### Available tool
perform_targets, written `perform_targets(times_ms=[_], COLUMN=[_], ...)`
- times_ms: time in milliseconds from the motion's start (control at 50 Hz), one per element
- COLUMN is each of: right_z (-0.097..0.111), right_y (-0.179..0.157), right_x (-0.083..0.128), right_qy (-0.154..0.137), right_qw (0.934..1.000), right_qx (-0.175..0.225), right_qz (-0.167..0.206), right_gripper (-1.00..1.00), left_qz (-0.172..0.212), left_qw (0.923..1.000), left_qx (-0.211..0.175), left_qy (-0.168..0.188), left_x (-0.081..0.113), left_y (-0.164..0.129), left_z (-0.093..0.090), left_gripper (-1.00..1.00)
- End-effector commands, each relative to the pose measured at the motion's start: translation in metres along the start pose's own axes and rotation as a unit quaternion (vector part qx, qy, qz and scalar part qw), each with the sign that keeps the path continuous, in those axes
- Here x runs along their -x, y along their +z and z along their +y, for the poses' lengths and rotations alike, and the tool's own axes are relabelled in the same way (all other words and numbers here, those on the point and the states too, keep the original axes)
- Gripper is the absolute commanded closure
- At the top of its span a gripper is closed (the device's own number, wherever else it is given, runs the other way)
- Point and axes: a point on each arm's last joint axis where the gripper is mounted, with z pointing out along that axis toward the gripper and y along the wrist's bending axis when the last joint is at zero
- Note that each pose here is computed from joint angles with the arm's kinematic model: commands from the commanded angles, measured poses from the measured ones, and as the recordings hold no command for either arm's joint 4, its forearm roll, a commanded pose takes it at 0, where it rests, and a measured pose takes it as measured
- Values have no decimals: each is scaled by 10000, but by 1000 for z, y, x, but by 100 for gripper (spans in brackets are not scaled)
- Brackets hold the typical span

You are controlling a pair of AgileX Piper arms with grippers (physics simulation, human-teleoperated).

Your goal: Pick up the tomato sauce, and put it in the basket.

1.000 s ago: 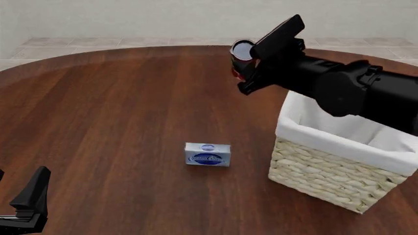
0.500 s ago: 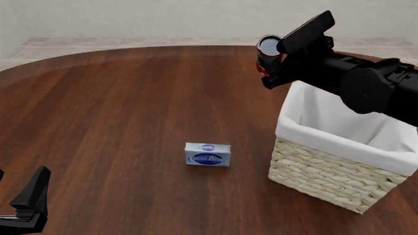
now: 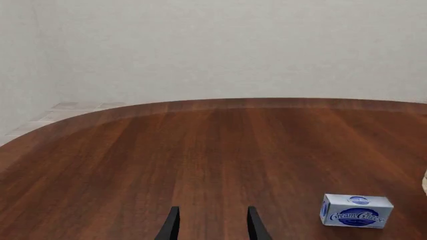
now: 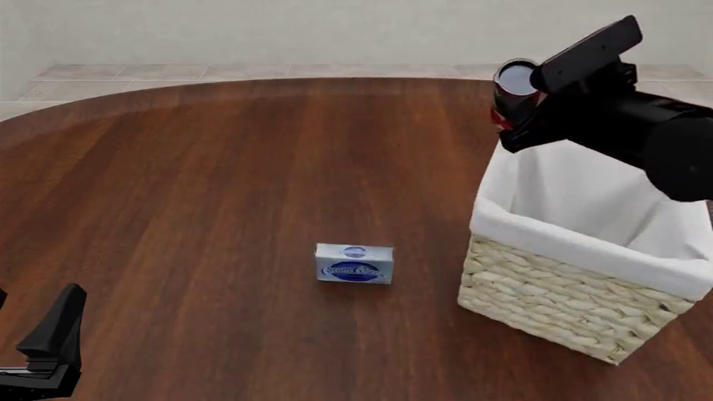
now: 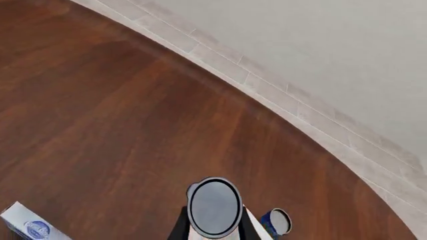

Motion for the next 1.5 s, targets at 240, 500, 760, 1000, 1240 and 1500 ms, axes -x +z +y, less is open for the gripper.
perform_targets(times_ms=[240,500,760,1000,1240,1500], right_z=[-28,-38,-33,-32,-37,-29], right_y=[-27,-32,-26,-17,-7,1], right_x=[-16,-27,-39,-51,-61,-77], right_qy=[228,499,762,836,820,827], right_qw=[9977,9928,9847,9730,9647,9513], right_qx=[-416,-487,-243,-51,11,248], right_qz=[481,970,1551,2153,2502,2960], right_gripper=[100,100,100,100,100,100], left_qz=[0,0,-1,0,0,1], left_qw=[10000,10000,10000,10000,10000,10000], left_qx=[0,-1,1,1,1,0], left_qy=[0,-1,1,0,0,0], left_x=[0,0,0,0,0,0], left_y=[0,0,0,0,0,0], left_z=[0,0,0,0,0,0], left_gripper=[-100,-100,-100,-100,-100,-100])
